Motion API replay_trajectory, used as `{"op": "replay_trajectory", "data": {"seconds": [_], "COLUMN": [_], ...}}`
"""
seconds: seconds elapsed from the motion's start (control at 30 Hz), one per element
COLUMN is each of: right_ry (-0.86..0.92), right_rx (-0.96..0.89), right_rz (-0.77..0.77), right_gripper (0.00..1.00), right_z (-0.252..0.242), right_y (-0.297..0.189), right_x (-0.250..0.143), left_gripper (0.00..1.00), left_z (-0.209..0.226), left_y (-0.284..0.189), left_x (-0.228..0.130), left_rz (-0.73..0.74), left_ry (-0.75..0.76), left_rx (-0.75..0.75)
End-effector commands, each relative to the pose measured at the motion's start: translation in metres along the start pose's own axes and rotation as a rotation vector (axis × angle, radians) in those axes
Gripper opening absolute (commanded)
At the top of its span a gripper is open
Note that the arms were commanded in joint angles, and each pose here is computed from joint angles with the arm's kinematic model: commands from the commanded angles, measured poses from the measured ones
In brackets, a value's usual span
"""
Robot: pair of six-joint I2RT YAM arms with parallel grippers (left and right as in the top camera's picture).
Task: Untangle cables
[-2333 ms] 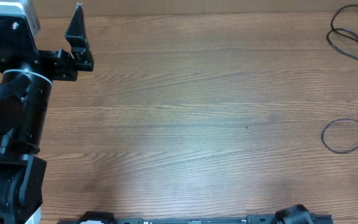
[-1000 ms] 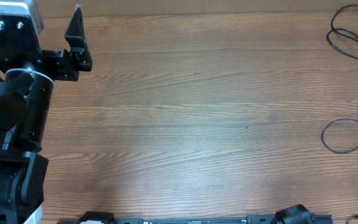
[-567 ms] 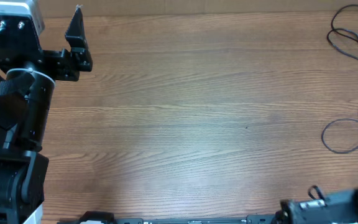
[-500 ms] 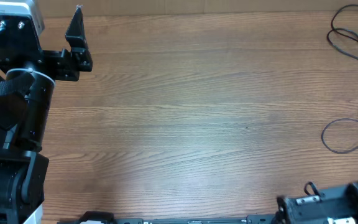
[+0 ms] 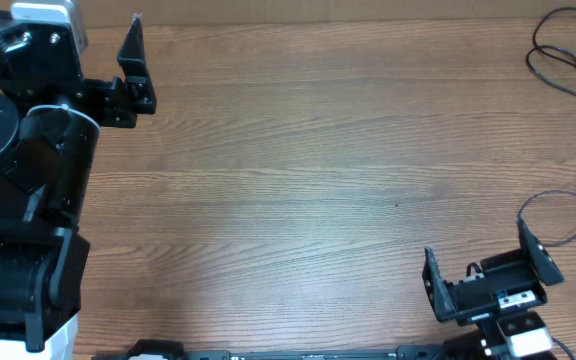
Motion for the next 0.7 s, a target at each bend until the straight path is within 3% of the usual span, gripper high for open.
{"op": "replay_trajectory", "data": {"seconds": [0.0,0.33,0.67], "right_ry": [0.016,0.088,0.112], "right_rx": [-0.007,0.166,0.133], "right_rz": [0.079,0.492,0.511], "right_gripper": [1.0,1.0,1.0], "right_z": [0.002,0.049,0.057], "right_y": [-0.001,-0.031,-0.048], "right_x": [-0.018,-0.108,-0.133], "left_gripper": [0.9,0.91,0.91], "left_z": [0.002,0.002,0.002], "left_y": [0.004,0.004,0.004], "left_x": [-0.006,-0.006,-0.005], "left_rz": [0.009,0.009,0.006], "left_ry": [0.035,0.046,0.046], "left_rx": [0.01,0.01,0.01]}}
Point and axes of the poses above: each gripper's point midway between its finger pads, its own y axis out along the fingers, its own z axis along the line the jaws close on, x = y × z, the point moved 1 cm from there along -y, back along the fingers, and after that the axes turned 13 degrees about -y, right-handed, at the moved point
